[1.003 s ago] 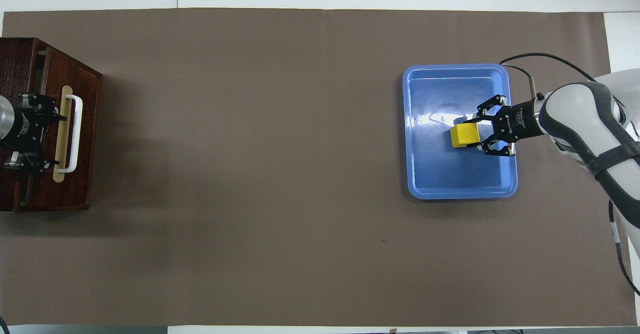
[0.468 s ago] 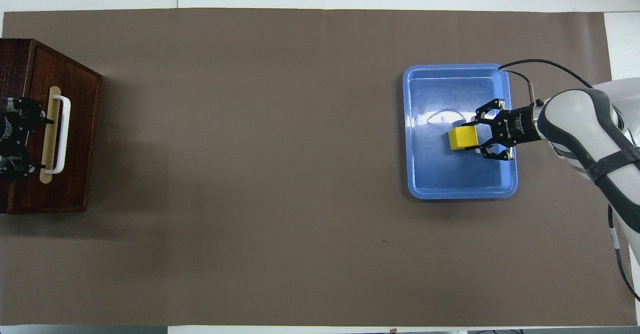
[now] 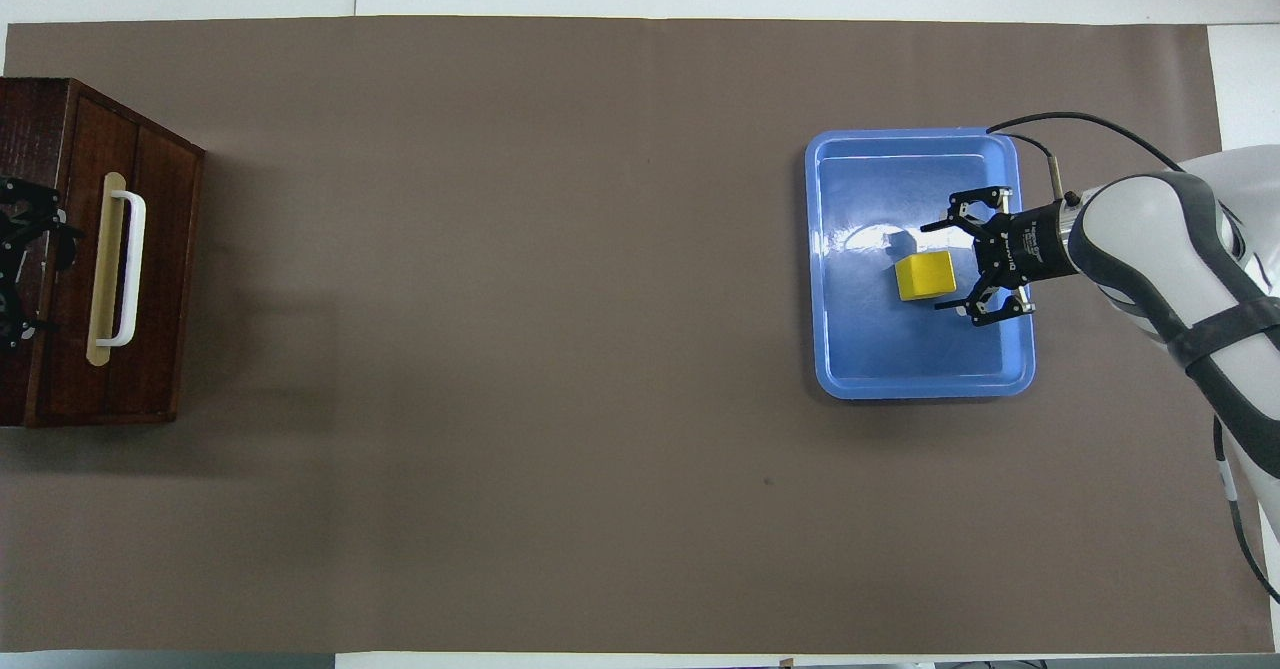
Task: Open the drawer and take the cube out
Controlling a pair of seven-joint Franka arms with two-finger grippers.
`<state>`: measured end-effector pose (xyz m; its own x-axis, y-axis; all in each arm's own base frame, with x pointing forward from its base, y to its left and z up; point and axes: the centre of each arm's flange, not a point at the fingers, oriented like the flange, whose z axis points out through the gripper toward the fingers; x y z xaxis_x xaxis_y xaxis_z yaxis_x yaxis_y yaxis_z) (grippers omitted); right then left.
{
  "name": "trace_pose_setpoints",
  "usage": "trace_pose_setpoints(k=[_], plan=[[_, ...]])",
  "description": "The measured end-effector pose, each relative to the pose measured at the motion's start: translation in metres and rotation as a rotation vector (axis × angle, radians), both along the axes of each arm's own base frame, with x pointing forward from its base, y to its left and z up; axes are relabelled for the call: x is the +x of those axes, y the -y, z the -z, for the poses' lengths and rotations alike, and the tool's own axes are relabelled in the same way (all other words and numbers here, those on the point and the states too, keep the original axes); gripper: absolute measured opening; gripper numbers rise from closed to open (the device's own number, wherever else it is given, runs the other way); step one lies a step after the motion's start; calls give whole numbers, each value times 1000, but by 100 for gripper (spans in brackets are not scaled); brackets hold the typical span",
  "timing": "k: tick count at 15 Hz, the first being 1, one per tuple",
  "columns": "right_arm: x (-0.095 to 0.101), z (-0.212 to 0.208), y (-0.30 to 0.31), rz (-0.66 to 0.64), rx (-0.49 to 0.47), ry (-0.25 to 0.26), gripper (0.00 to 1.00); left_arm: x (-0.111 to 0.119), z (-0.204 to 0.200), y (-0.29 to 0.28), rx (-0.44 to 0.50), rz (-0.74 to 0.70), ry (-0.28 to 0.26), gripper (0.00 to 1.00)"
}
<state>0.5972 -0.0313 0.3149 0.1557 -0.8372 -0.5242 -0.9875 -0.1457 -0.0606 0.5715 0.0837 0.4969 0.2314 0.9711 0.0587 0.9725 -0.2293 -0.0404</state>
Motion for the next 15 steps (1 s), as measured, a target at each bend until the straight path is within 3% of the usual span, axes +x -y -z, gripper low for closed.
trace_pose_setpoints(k=[6, 12, 15], plan=[[-17, -119, -29, -245, -188, 112, 100, -15, -34, 28, 3, 263, -27, 100], [-41, -204, -48, -713, -360, 291, 100, -22, -60, 47, -26, 677, -105, 100], [-63, -236, -47, -931, -401, 336, 100, -27, -77, 63, -54, 903, -152, 100]])
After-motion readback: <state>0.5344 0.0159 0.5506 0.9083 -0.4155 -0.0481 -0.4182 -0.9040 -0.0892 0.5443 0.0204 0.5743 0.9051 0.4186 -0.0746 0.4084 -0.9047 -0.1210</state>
